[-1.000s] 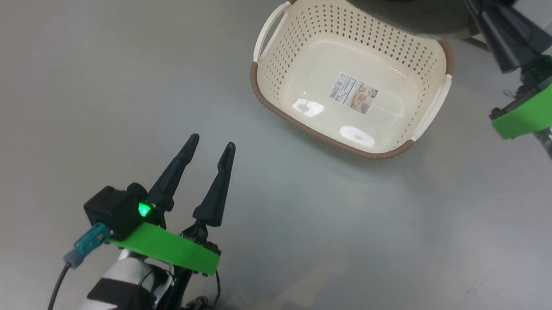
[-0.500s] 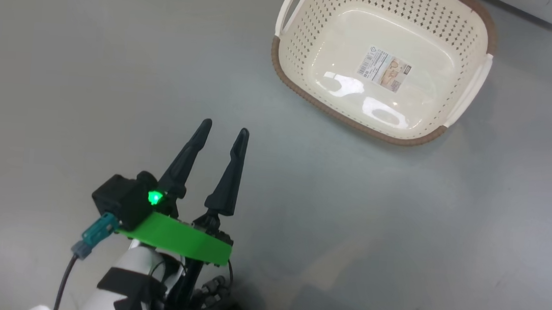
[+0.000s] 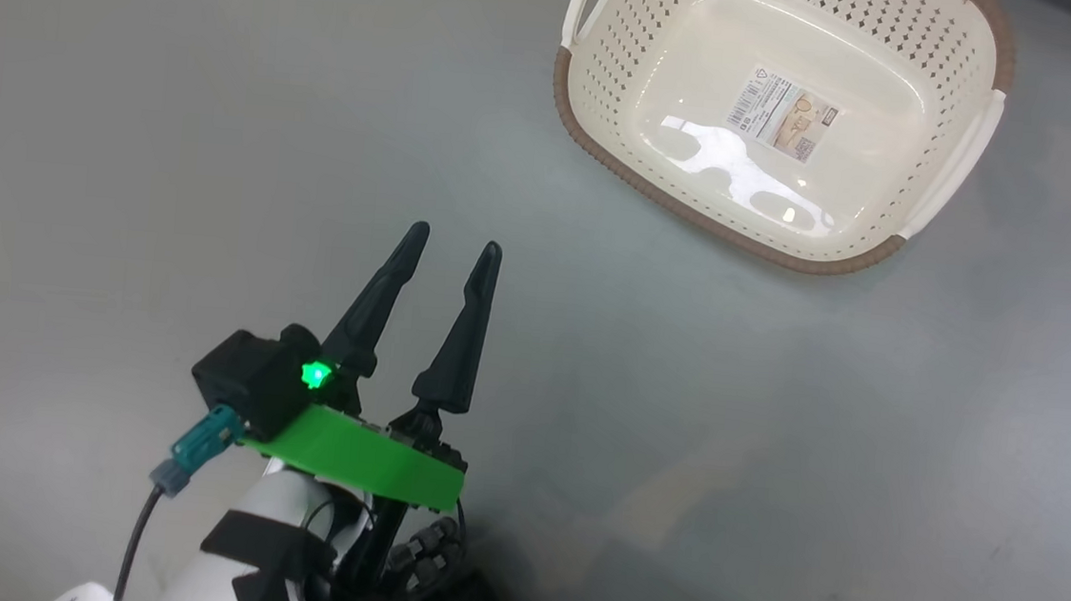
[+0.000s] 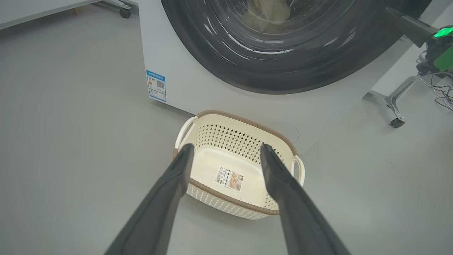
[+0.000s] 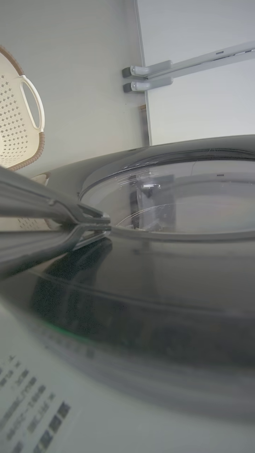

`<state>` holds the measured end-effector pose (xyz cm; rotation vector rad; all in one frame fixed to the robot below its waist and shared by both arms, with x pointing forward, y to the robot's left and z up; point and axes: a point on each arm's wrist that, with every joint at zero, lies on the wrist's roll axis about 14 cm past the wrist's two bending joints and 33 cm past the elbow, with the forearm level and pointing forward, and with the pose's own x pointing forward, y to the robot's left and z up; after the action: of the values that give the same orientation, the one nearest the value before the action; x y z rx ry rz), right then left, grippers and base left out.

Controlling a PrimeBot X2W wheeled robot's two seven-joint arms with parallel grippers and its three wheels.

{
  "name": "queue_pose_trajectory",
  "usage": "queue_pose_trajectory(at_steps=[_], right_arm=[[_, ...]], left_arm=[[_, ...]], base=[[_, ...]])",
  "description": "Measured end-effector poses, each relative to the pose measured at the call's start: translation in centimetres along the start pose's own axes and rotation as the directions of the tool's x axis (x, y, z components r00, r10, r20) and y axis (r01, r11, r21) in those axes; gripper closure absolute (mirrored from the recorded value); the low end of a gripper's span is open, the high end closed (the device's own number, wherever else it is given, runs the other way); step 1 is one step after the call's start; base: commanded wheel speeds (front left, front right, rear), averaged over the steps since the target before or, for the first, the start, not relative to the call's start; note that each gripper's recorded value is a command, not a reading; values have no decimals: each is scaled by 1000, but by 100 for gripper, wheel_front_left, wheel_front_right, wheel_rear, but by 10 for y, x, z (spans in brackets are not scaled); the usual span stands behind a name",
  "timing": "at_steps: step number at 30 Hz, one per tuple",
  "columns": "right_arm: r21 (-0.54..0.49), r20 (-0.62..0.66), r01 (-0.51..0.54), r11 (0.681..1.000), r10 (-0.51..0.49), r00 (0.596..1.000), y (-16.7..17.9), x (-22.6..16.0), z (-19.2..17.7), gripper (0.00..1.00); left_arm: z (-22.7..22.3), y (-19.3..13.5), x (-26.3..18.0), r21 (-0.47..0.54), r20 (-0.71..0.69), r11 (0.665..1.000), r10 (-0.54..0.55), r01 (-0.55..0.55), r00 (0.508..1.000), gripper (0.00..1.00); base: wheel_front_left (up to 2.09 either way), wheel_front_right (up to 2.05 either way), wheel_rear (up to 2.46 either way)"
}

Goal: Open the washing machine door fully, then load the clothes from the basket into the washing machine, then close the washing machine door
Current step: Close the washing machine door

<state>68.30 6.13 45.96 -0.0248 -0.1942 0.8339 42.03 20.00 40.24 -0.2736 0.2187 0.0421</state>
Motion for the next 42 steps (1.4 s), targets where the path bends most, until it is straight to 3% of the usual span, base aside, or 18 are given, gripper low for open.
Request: queue_pose_trajectory(at_steps=[24,32,42], right_arm=[[-33,-29,14,999,-15,999,-12,14,1,100],[-9,2,42,999,-42,999,-11,7,27,100],[68,-19,42,997,-41,999,42,-48,50,100]], left_arm=[[5,-2,3,-41,20,999,0,0,1000,0],[20,-9,4,-45,65,999,-22,25,998,0],[42,-13,-13,-33,119,998,-55,60,991,0]], base=[[0,0,0],[0,0,0],[0,0,0]])
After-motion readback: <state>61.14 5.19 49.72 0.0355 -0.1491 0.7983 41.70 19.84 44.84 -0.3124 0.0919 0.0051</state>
